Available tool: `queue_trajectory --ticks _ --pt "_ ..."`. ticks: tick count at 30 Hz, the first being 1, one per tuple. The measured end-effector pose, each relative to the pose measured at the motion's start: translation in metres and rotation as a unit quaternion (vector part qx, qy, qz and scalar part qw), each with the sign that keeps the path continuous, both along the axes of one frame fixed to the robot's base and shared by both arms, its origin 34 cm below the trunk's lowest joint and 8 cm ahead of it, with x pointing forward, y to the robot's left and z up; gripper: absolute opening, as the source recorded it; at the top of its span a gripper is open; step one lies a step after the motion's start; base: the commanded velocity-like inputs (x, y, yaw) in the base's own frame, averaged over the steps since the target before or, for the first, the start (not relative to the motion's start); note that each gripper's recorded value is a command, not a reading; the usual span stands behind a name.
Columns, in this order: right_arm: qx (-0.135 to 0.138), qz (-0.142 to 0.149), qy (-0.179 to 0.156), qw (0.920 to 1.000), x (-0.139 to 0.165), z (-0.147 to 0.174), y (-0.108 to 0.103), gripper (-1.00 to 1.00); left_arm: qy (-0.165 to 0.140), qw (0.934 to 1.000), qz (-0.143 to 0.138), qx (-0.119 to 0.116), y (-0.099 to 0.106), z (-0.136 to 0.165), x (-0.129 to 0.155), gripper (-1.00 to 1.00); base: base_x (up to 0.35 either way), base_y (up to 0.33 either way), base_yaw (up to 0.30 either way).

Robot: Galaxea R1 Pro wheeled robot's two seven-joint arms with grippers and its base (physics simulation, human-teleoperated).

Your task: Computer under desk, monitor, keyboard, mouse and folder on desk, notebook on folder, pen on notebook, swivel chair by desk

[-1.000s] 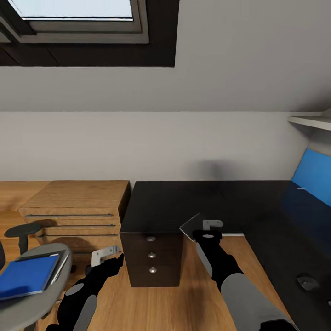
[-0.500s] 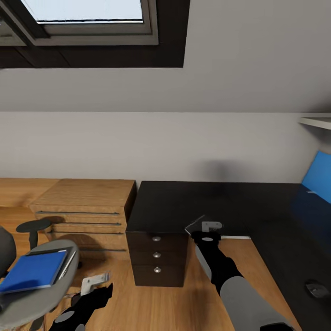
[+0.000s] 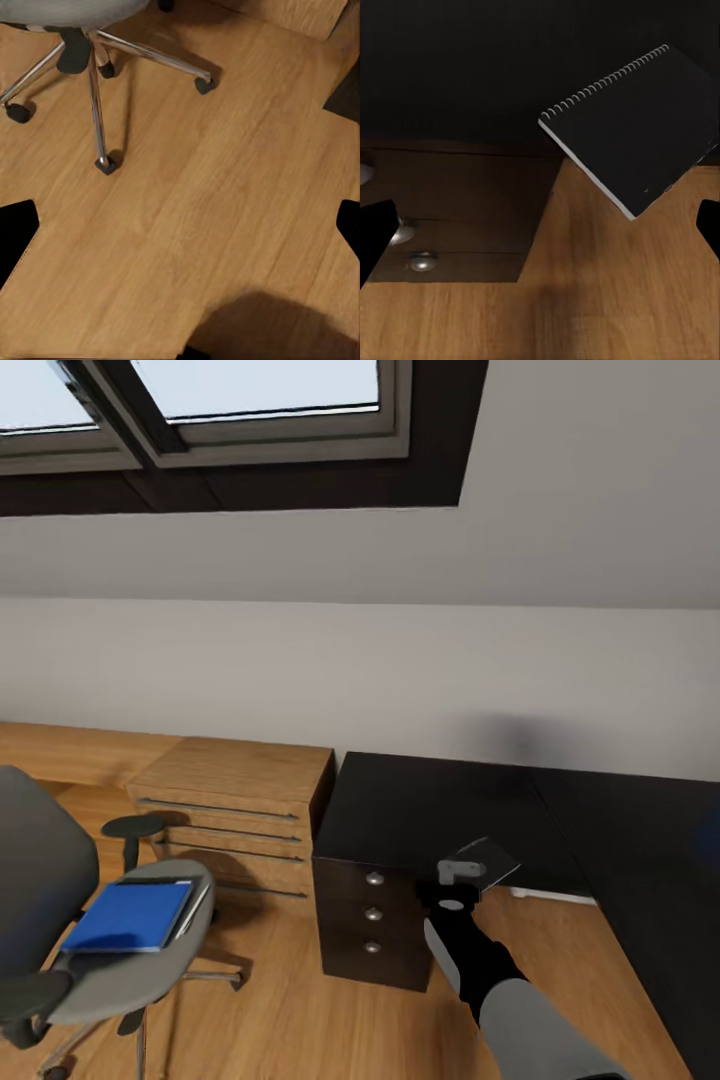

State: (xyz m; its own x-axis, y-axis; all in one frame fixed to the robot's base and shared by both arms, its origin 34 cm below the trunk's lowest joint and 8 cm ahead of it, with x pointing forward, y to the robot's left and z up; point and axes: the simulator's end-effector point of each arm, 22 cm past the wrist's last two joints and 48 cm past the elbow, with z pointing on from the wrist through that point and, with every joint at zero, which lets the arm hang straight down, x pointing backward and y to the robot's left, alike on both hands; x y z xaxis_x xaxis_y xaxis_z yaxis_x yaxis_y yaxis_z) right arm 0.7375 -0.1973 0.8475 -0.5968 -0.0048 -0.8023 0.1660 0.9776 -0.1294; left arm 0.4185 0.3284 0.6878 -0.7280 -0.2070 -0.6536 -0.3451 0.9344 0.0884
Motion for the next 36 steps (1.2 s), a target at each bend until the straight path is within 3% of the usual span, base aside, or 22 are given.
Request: queue_trajectory --ticks 2,4,6,11,17,22,25,30,36 --pt "0.002 -0.002 -0.017 0.9999 -0.002 -0.006 0.000 1.00 -0.010 0.9999 0.008 0.009 0.007 -0.006 -0.010 1.00 0.000 0.000 0.276" --pt "0.002 0.000 -0.007 1.0000 -0.012 -0.021 0.001 1.00 -0.015 0.9997 0.012 0.014 0.010 -0.009 -0.015 1.00 0.000 0.000 0.276" --pt "0.000 0.003 0.022 0.9997 -0.040 -0.058 0.002 1.00 -0.013 0.9997 0.016 0.015 0.011 -0.011 -0.019 1.00 0.000 0.000 0.276" --pt "0.006 -0.004 -0.017 0.9998 -0.089 -0.096 -0.002 1.00 -0.002 0.9996 0.022 0.018 0.015 -0.017 -0.029 1.00 0.000 0.000 0.275" --pt "0.011 -0.004 0.010 0.9999 -0.163 -0.142 -0.001 1.00 0.015 0.9995 0.020 0.019 0.013 -0.027 -0.042 1.00 0.000 0.000 0.242" --pt "0.019 -0.009 -0.023 0.9995 -0.174 -0.140 -0.002 1.00 0.024 0.9994 0.019 0.018 0.011 -0.031 -0.048 1.00 0.000 0.000 0.197" --pt "0.021 -0.007 -0.027 0.9994 -0.178 -0.141 0.000 1.00 0.029 0.9993 0.017 0.018 0.010 -0.034 -0.053 1.00 0.000 0.000 0.070" --pt "0.052 0.045 -0.024 0.9973 -0.183 -0.147 0.026 1.00 0.041 0.9990 0.012 0.014 0.003 -0.041 -0.061 1.00 0.000 0.057 0.007" --pt "0.062 0.058 -0.026 0.9960 -0.183 -0.146 0.034 1.00 0.044 0.9989 0.011 0.011 -0.002 -0.043 -0.064 1.00 0.000 0.271 0.001"
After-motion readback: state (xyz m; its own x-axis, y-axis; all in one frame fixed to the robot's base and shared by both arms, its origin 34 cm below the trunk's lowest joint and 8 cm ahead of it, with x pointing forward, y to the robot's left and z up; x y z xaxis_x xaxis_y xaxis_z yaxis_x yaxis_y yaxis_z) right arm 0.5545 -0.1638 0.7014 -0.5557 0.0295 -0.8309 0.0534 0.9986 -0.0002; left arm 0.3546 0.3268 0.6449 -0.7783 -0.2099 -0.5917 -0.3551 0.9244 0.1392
